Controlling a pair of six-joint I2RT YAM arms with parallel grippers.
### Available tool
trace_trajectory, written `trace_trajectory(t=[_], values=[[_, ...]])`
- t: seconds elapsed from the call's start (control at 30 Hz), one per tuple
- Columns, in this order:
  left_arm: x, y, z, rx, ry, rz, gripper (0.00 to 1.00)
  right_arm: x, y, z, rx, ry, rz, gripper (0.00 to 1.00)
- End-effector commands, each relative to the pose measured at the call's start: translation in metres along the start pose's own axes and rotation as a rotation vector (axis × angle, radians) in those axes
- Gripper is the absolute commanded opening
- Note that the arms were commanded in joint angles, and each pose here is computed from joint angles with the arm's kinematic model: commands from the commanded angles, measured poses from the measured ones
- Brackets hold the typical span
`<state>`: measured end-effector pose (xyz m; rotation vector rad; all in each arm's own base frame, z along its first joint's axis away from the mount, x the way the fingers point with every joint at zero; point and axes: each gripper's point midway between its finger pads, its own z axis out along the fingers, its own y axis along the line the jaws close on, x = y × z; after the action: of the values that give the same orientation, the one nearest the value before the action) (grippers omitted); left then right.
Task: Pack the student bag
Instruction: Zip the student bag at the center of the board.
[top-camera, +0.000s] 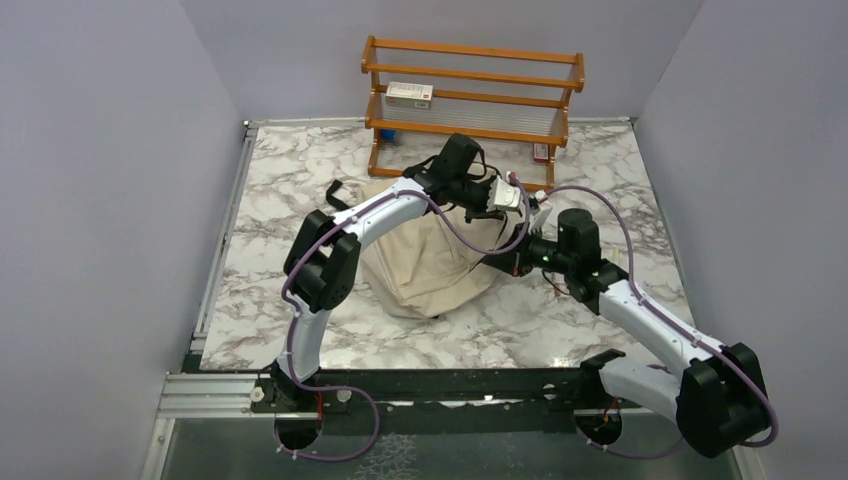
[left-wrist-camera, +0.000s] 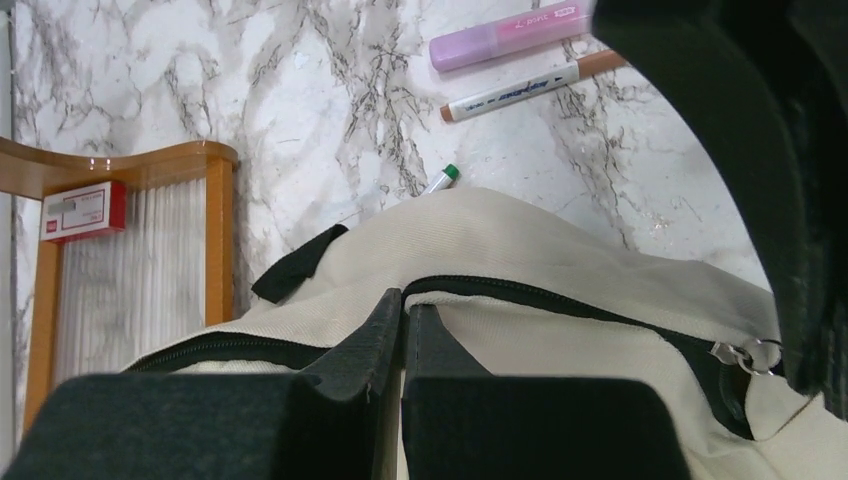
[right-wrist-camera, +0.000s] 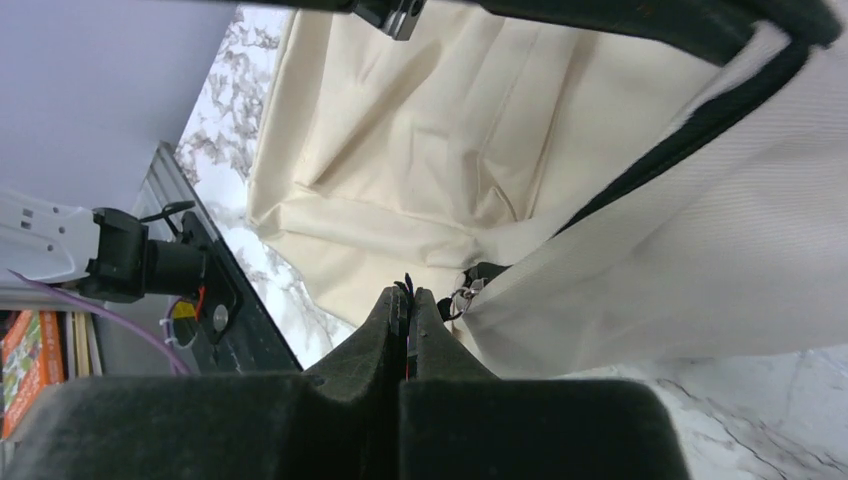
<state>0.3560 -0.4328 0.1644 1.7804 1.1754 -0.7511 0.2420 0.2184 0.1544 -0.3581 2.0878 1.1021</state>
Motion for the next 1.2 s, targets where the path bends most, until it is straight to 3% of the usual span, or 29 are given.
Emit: trace_trajectory(t=[0.0, 0.5, 0.63, 0.73, 0.93, 1.07, 1.1, 1.17], values=[[-0.024, 0.103, -0.039, -0.345, -0.053, 0.147, 0.00, 0.060, 0.043, 0.001, -0.192, 0.213, 0.141, 0.01], [-0.020, 0.109, -0.040, -0.360, -0.054, 0.119, 0.00, 0.112, 0.063, 0.026, -0.223, 0.310, 0.170, 0.01], [-0.021, 0.100, -0.040, -0.329, -0.064, 0.123, 0.00, 0.103, 0.052, 0.027, -0.134, 0.242, 0.168, 0.01], [-0.024, 0.088, -0.041, -0.293, -0.079, 0.126, 0.02, 0.086, 0.040, 0.022, -0.024, 0.144, 0.176, 0.08], [-0.036, 0.056, -0.052, -0.230, -0.121, 0.134, 0.32, 0.050, 0.021, 0.001, 0.156, -0.040, 0.171, 0.27], [-0.041, 0.033, -0.065, -0.219, -0.134, 0.125, 0.52, 0.031, 0.011, -0.016, 0.271, -0.099, 0.139, 0.45], [-0.041, 0.028, -0.068, -0.223, -0.135, 0.117, 0.65, 0.027, 0.009, -0.020, 0.297, -0.109, 0.130, 0.48], [-0.043, 0.022, -0.078, -0.257, -0.130, 0.082, 0.73, 0.015, 0.002, -0.029, 0.366, -0.140, 0.108, 0.50]])
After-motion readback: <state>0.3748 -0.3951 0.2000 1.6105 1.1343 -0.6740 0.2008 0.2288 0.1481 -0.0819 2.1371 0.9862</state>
